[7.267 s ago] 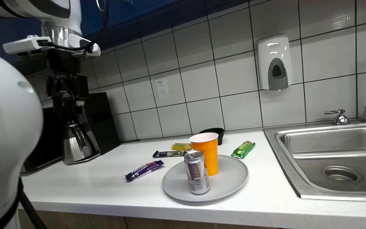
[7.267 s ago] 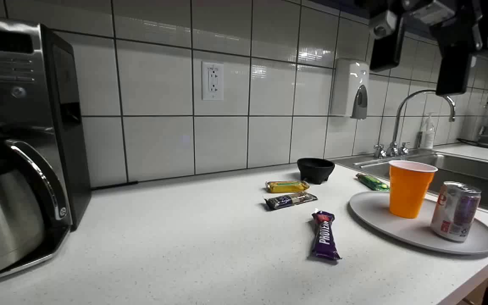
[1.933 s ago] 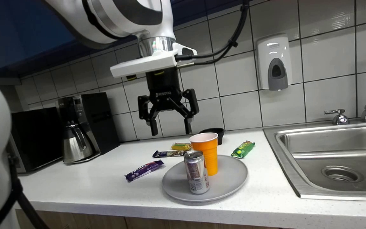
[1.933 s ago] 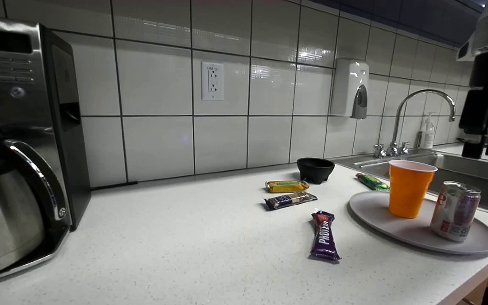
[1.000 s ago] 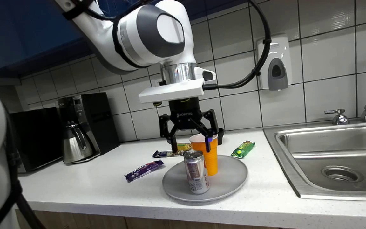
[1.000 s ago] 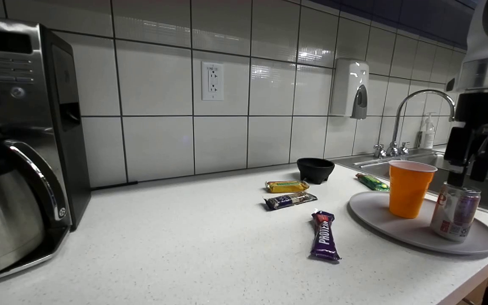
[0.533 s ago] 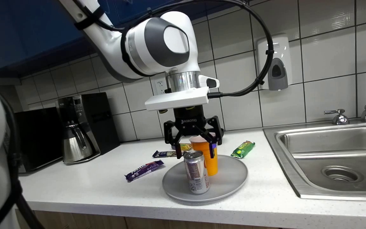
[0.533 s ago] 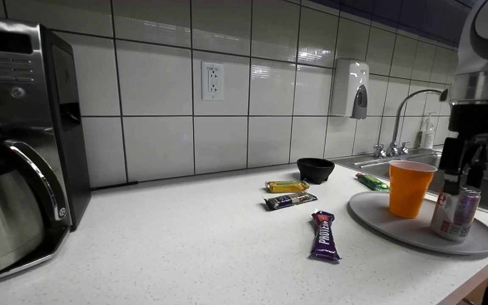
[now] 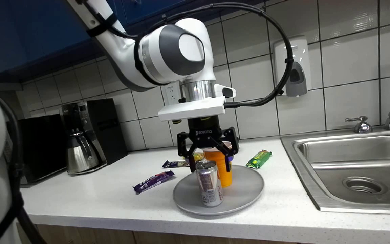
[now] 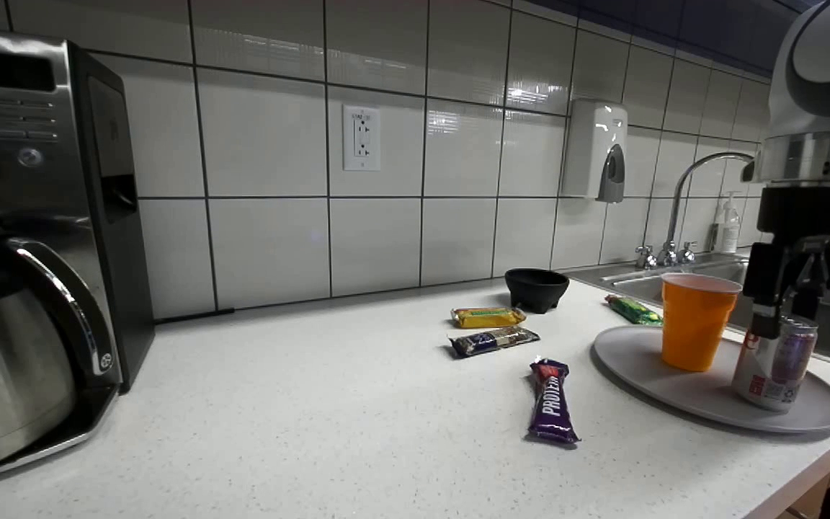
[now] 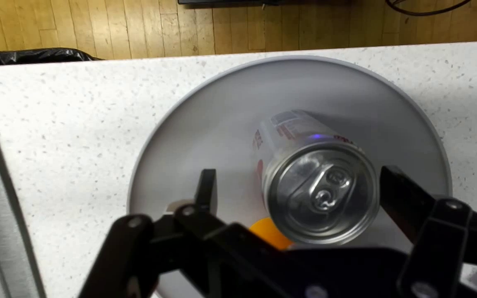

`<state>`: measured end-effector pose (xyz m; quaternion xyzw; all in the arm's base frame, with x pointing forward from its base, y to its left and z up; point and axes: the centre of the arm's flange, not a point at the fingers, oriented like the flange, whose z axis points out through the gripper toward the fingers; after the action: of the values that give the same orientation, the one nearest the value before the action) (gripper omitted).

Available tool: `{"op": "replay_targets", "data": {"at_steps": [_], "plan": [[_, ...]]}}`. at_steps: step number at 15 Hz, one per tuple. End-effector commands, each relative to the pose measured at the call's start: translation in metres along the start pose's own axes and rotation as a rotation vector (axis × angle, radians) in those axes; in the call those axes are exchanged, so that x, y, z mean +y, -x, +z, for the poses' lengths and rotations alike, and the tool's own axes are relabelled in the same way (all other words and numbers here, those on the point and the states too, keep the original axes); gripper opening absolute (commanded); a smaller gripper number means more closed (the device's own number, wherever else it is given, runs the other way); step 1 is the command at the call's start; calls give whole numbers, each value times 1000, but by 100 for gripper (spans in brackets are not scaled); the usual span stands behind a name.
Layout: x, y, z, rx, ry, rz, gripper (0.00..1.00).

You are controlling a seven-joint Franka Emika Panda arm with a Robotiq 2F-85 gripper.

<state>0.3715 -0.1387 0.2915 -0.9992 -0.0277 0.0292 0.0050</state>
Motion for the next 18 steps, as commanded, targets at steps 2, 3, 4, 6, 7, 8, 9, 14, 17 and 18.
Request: {"op": "replay_targets", "data": {"at_steps": [2, 3, 4, 6, 7, 8, 9, 14, 17, 18], "plan": [[2, -5, 4, -8, 5, -32, 100], [2, -5, 5, -10, 5, -33, 100], [2, -5, 6, -13, 6, -34, 100], [2, -5, 7, -16, 4, -32, 100], [2, -5, 7, -17, 4, -32, 100], [2, -5, 7, -19, 2, -33, 100], [1, -5, 8, -18, 1, -34, 78], [-1, -4, 7, -18, -2, -41, 42], [-2, -3, 6, -17, -5, -43, 38], [-2, -3, 4, -14, -6, -42, 38]]}}
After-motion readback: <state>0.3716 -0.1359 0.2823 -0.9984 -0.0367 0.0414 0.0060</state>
